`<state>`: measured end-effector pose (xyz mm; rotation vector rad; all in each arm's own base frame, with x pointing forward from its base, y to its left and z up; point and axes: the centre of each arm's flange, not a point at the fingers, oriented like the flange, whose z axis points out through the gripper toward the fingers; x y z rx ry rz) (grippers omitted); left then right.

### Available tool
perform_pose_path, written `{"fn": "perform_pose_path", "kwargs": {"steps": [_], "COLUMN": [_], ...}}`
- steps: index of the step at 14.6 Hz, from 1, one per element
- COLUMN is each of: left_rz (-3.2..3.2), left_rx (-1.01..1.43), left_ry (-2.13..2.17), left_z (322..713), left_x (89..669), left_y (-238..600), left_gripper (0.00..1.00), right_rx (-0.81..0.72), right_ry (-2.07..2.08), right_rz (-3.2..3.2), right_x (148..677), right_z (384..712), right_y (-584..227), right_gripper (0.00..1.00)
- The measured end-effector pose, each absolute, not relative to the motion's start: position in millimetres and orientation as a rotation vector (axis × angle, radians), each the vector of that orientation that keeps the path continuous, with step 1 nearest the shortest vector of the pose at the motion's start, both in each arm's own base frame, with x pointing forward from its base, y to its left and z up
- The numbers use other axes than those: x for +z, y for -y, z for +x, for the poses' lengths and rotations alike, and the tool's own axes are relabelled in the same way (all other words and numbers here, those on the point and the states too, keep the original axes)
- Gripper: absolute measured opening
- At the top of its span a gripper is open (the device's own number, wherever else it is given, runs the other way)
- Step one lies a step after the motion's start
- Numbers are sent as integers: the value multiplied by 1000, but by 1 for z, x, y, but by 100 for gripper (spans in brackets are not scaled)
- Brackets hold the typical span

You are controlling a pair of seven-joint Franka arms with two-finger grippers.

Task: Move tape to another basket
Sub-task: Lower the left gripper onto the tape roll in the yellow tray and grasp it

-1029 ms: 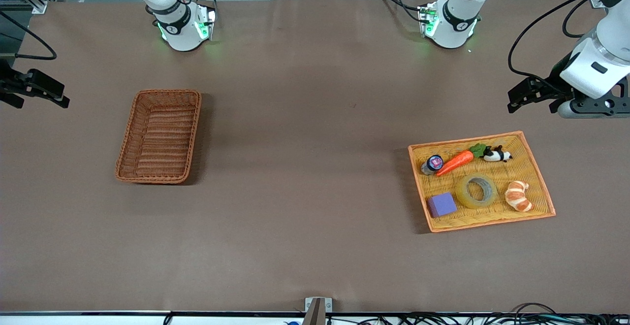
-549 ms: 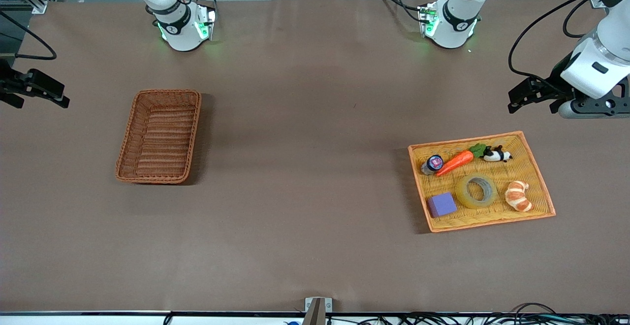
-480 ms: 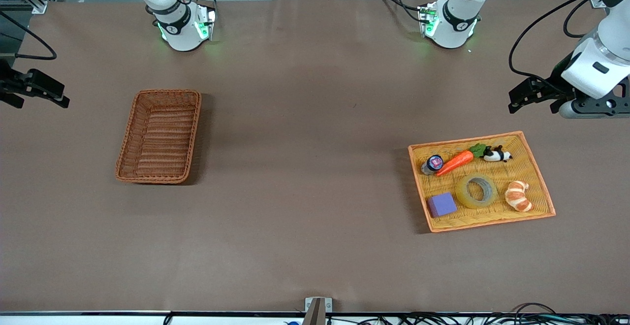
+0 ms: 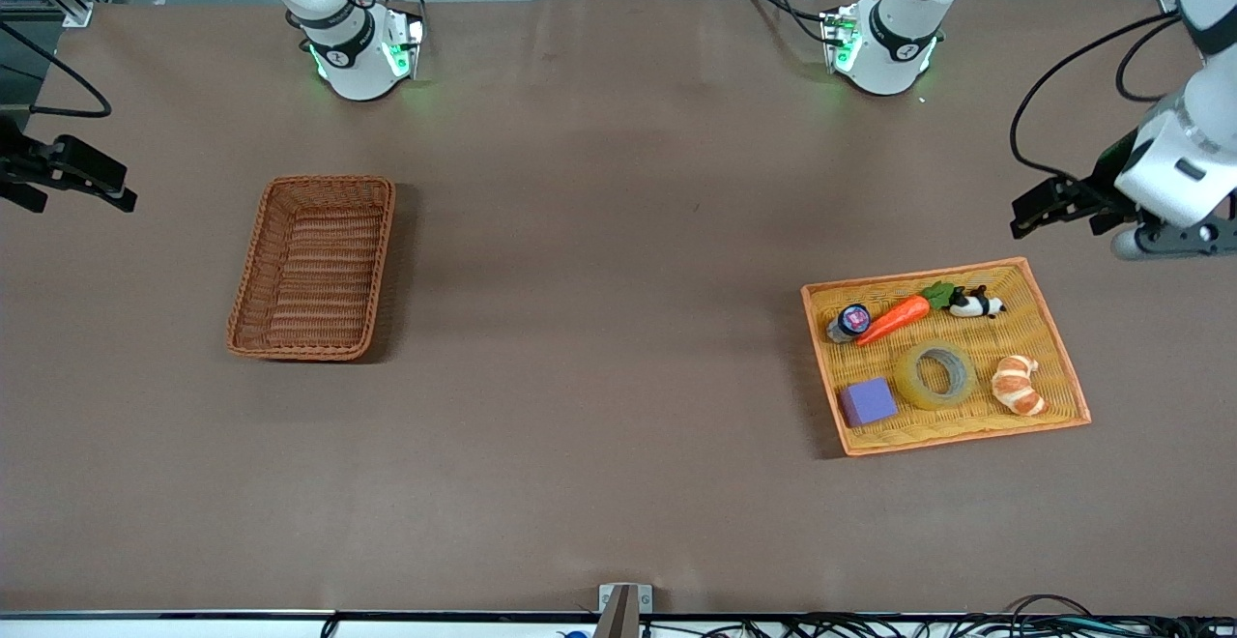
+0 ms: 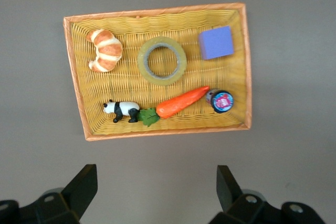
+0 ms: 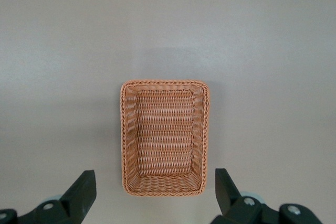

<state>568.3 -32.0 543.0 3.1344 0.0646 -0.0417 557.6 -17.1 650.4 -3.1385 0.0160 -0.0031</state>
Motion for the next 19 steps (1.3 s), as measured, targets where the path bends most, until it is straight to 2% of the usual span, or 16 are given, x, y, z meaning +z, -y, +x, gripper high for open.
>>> {"fn": "perform_pose_path", "kwargs": {"steps": [8,19], "left_rz": [3130,3128], "left_rx": [-125,-88], "left_ry": [-159,-175], "left_z": [622,633], "left_x": [404,261], "left_y": [-18,-37], "left_gripper": [100,100], "right_rx": [-1,-3], "right_ry": [-18,-17], "right_rz": [-3138,-3138], "right_x": [650,650], "right_z": [557,558], "right_y": [18,17], "right_gripper": [100,100]}}
